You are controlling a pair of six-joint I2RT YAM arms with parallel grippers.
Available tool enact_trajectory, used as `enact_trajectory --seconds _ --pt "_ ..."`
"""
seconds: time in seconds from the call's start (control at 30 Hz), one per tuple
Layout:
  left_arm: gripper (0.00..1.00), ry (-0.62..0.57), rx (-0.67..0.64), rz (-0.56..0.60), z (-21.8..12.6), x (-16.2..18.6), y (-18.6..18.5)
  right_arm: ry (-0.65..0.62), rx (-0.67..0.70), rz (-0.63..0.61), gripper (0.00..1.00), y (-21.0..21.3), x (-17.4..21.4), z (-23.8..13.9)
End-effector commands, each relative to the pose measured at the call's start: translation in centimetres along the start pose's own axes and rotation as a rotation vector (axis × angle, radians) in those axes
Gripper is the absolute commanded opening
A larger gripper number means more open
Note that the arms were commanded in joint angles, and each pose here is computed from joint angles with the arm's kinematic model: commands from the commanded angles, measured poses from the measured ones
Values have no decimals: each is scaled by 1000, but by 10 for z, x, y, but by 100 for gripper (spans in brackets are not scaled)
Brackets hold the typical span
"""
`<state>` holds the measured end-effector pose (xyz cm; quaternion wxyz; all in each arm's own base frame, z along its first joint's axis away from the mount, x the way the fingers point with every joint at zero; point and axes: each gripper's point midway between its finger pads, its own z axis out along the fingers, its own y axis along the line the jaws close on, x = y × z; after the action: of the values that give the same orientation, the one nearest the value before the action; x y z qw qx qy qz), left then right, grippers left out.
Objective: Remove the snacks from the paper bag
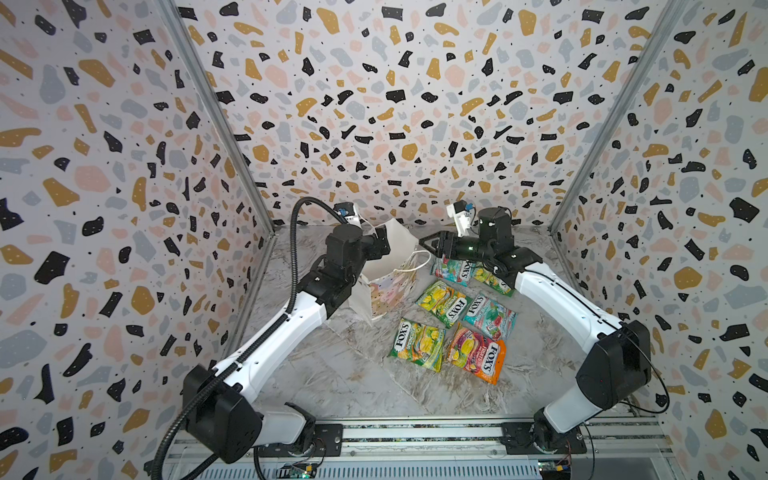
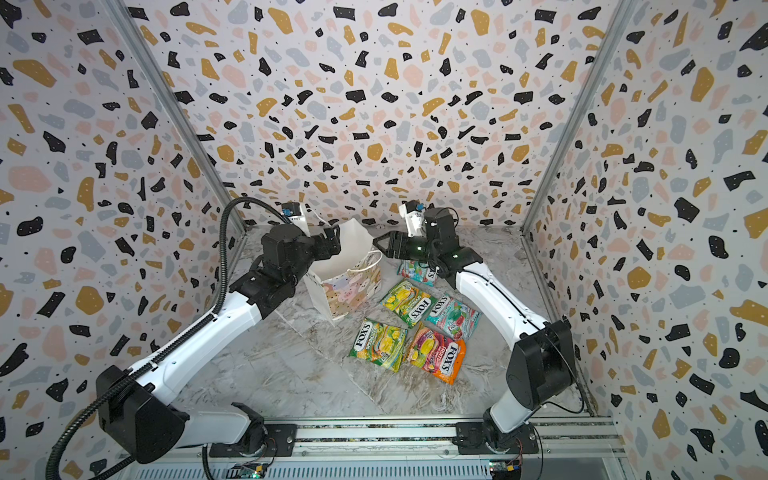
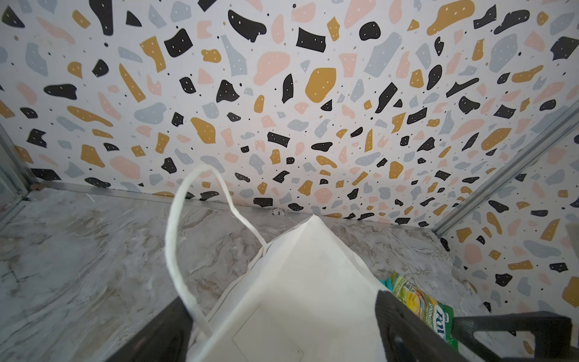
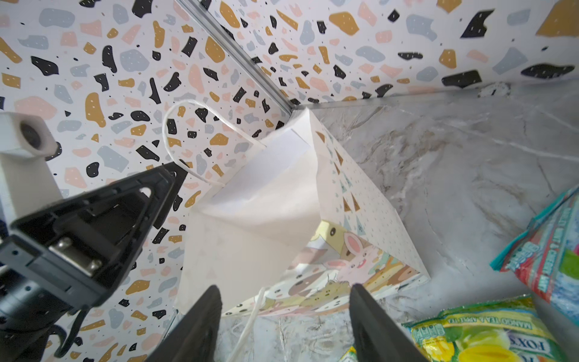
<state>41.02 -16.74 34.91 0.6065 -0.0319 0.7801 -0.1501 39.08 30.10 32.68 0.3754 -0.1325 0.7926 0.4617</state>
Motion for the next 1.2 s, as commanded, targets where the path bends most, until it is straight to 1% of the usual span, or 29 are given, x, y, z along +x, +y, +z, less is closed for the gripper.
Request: enact_trajectory --seconds 0.0,0.1,0.2,0.3,0.4,0.47,0.53,0.63,0.73,0.8,1.0,1.17 --pt "96 -103 -12 65 -19 -41 1 -111 -7 -103 70 20 -36 -14" --pt "98 -129 -51 109 -29 -51 8 -155 21 -142 74 21 -47 -20" --pt "99 -155 -116 137 -40 -62 19 -189 89 -157 75 14 -54 -27" --pt "99 -184 -220 147 -53 -70 38 -253 207 -162 75 -1 -62 -41" --pt "99 -211 -384 138 -67 -71 68 -318 360 -159 75 -24 -65 -61" --pt "99 -209 -489 133 -76 -63 88 -353 471 -160 75 -42 -62 -75" --pt "99 -214 -549 121 -84 -52 102 -370 571 -156 75 -60 -57 -88" --pt "98 -235 -591 105 -94 -37 118 -376 713 -165 75 -86 -47 -106" --pt "98 -242 -648 96 -102 -18 135 -371 833 -205 75 -108 -31 -121" --pt "98 -233 -709 100 -107 -5 148 -363 892 -227 75 -124 -18 -131" --pt "98 -237 -836 83 -119 29 183 -352 1000 -177 75 -176 23 -161" --pt "98 -250 -890 56 -126 56 206 -353 1106 -178 75 -213 59 -185"
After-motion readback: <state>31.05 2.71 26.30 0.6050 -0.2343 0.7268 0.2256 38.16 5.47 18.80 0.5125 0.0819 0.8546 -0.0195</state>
